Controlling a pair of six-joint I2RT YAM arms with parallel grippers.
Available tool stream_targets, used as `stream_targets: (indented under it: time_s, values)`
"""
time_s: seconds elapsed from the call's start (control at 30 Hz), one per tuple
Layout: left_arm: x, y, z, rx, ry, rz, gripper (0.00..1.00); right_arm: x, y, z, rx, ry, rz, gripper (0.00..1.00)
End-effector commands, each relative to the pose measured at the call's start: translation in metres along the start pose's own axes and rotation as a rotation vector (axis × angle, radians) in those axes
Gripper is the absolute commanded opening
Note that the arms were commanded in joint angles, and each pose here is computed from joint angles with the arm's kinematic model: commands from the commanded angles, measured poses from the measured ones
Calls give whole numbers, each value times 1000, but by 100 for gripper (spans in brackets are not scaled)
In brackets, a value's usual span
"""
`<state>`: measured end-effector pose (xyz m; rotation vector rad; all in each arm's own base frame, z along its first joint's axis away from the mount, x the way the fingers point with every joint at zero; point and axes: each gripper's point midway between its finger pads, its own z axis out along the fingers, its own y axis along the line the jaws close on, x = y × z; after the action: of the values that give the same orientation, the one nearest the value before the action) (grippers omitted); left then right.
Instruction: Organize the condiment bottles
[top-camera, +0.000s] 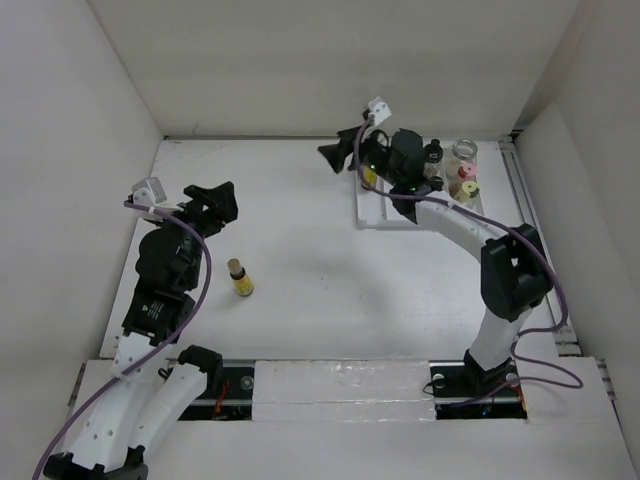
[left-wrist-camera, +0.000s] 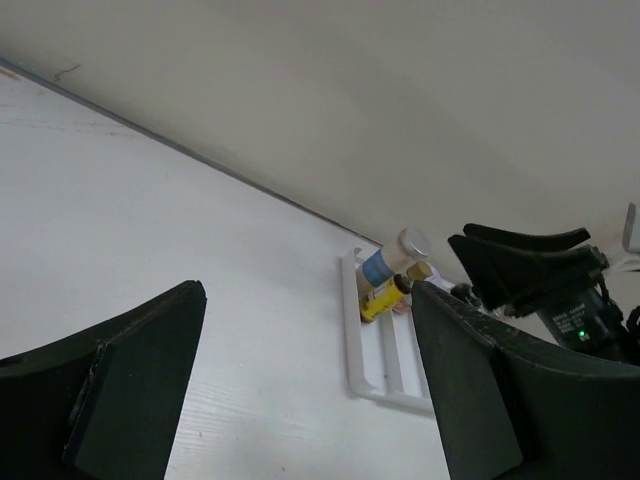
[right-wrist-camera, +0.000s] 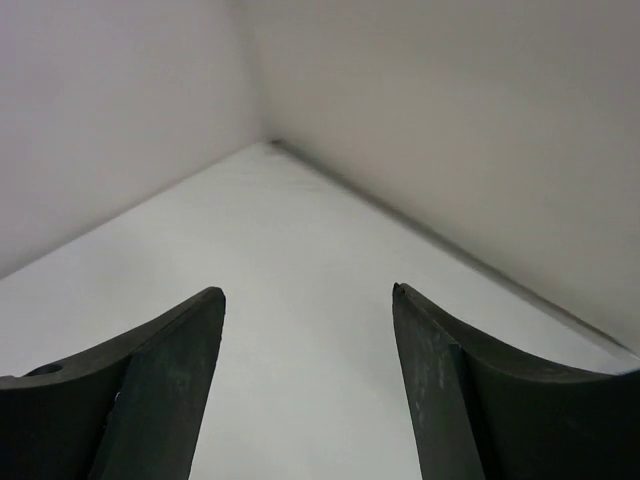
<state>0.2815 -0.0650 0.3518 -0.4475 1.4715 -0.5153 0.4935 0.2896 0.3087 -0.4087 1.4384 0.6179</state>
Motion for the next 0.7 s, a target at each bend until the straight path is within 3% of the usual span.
stream_targets:
  time_s: [0.0, 0.03, 0.17, 0.27, 0.43, 0.67]
  values:
    - [-18, 6, -3, -56, -73, -36, 80, 29, 135, -18, -623, 84, -5, 73]
    - [-19, 10, -5, -71, -75, -45, 83, 33, 178, -32, -779, 97, 0, 73]
    - [-24, 12, -8, -85, -100, -61, 88, 56, 254, -59, -993, 137, -15, 80]
    - [-27, 13, -9, -94, -103, -60, 91, 74, 289, -71, -1093, 169, -4, 91]
    - [-37, 13, -16, -94, -138, -72, 96, 98, 325, -84, -1177, 225, -10, 97]
    - [-33, 2, -14, -38, -114, -64, 96, 127, 347, -61, -1145, 270, -22, 99]
